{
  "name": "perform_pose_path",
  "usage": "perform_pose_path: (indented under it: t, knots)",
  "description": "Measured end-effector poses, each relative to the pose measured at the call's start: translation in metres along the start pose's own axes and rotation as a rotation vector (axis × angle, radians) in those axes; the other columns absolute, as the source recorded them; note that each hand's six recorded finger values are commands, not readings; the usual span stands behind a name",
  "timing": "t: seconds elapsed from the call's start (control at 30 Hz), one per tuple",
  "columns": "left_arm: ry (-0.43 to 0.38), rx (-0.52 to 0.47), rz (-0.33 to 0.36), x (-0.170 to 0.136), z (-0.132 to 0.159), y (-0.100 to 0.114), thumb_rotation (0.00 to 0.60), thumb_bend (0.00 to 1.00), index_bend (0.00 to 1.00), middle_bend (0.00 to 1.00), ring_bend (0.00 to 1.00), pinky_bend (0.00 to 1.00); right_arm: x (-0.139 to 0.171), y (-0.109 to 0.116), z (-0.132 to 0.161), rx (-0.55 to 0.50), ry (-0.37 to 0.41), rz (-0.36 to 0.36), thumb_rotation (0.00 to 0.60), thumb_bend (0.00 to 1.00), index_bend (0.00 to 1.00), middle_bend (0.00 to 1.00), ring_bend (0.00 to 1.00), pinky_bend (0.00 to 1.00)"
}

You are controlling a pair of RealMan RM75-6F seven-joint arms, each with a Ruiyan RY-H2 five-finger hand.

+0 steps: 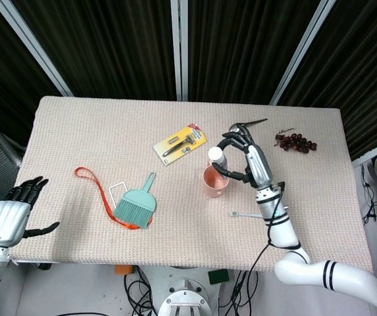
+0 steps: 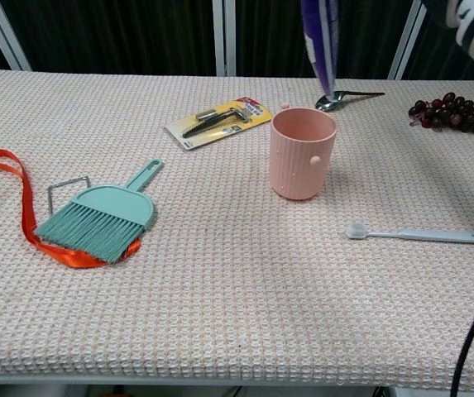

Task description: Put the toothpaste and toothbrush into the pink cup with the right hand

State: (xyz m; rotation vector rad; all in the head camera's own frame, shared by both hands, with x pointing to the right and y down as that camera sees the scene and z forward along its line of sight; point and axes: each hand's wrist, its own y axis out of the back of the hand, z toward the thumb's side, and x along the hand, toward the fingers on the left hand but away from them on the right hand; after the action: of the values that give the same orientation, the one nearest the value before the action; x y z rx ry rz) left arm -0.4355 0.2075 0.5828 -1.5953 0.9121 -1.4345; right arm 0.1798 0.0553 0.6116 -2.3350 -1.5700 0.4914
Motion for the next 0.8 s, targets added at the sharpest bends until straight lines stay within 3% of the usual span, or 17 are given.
perform_pose_path:
  t: [0.17,0.8]
  knots:
    - [0.008,-0.007,-0.001,-0.001,-0.003,-0.002,0.388,0.09,0.09,0.08,0.11,0.22,-0.006,-0.013,-0.013,-0.054,-0.043,0.001,0.6,0.67,0.76,0.65,0.23,0.0]
    - [0.007,-0.024,0.009,0.003,-0.006,-0.004,0.391,0.09,0.09,0.08,0.11,0.22,0.011,-0.039,-0.068,0.001,-0.148,0.054,0.6,0.66,0.76,0.64,0.23,0.0]
